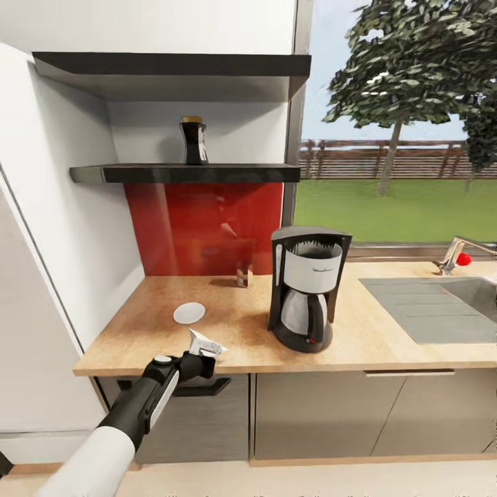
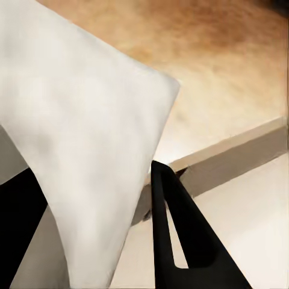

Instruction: Set up a coffee station on the kitchen countertop: keep the coffee maker on the countertop, move the bottle of coffee from the kitchen shelf to the counter next to the coffee maker, place a paper coffee filter on top of the coffee maker, put the saucer next to the coffee maker with the coffee cup on the saucer, and place the electric kettle next to the coffee maker.

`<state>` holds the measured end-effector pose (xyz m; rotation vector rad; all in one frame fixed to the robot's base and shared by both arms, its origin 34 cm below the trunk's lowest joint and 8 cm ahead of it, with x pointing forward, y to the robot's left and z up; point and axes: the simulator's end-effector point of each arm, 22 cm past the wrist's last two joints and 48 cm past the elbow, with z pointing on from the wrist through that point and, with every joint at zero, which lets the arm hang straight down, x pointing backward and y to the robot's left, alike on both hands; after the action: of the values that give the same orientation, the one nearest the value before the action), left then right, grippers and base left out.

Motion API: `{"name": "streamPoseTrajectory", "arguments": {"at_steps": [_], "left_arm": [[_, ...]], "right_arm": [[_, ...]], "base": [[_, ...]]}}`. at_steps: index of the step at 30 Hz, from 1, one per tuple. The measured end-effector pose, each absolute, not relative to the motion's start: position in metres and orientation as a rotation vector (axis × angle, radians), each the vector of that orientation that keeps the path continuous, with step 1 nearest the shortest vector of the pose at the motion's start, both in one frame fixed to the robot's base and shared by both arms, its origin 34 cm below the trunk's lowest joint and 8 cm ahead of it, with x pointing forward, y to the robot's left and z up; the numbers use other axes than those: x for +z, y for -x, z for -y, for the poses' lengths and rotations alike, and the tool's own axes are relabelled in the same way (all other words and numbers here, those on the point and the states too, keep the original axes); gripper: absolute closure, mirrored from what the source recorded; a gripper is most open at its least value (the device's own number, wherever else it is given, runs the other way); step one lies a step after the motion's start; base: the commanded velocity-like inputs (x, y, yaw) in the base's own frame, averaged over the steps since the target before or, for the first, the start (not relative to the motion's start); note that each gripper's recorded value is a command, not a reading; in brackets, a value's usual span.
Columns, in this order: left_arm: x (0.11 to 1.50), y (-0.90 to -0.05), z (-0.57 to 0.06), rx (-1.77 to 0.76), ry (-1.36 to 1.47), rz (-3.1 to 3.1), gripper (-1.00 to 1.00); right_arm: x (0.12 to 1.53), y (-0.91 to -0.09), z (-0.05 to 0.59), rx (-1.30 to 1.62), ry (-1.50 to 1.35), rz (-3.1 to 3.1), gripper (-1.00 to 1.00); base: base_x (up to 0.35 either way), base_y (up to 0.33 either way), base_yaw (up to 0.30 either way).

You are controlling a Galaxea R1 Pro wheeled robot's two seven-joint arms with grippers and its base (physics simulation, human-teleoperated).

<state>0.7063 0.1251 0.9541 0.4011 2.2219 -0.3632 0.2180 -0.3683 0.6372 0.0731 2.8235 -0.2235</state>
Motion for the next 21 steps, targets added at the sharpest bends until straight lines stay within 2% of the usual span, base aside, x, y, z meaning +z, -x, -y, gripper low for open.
{"name": "streamPoseTrajectory", "arguments": {"at_steps": [4,10,14,21], "left_arm": [[0.979,-0.72,-0.127,-0.355,-0.398,-2.239,1.0],[1.049,-0.736,-0.096,-0.472,-0.519,-2.241,1.0],[1.097,-0.747,-0.073,-0.406,-0.695,-2.229,1.0],[1.175,-0.761,-0.053,-0.411,-0.763,-2.191,1.0]], "right_arm": [[0.637,-0.218,0.368,-0.223,-0.077,-2.823,-1.0],[0.637,-0.218,0.368,-0.222,-0.078,-2.823,-1.0],[0.637,-0.217,0.368,-0.221,-0.077,-2.824,-1.0],[0.637,-0.217,0.366,-0.217,-0.077,-2.825,-1.0]], "base": [[-0.021,-0.001,0.0],[-0.002,0.0,0.0],[0.0,0.0,0.0],[0.0,0.0,0.0]]}}
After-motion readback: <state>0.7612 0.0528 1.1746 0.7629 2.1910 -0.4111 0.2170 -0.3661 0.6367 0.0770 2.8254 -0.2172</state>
